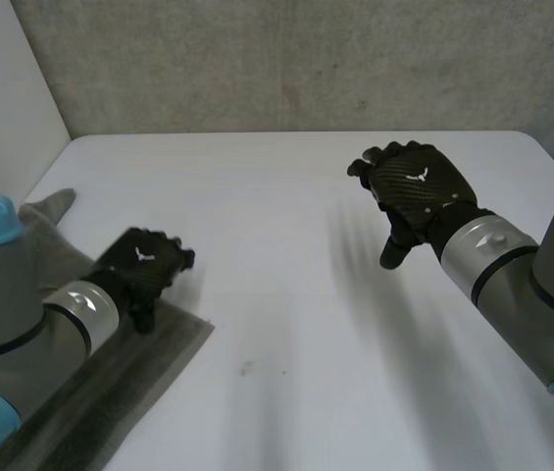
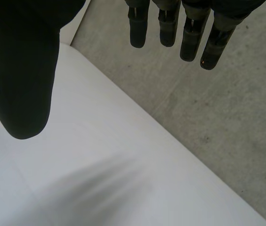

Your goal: Fold the towel.

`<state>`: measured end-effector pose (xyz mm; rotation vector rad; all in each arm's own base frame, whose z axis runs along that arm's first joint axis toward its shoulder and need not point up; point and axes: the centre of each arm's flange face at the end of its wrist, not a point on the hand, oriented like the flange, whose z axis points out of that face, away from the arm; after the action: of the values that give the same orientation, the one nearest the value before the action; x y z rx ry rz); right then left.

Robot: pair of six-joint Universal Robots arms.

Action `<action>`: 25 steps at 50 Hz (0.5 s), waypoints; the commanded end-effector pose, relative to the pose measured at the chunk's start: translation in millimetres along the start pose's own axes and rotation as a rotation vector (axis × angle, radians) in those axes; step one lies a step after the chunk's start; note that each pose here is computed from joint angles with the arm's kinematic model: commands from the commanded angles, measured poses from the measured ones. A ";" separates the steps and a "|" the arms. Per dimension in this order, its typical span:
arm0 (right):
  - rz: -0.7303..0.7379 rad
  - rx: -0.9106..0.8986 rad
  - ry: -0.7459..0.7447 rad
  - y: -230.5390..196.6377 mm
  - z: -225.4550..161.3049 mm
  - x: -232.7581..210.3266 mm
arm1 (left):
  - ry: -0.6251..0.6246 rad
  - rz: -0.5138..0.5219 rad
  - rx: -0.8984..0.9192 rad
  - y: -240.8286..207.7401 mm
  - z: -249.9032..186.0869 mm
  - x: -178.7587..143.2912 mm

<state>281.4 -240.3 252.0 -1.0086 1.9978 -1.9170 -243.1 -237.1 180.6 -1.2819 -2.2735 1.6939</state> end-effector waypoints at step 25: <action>0.009 -0.073 -0.036 26.2 9.0 -9.8 | 0.124 -0.028 -0.073 43.7 33.2 20.6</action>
<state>284.8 -243.8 223.5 -1.0413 2.0635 -1.8212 -246.0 -243.9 122.7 -1.3255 -2.3037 1.4495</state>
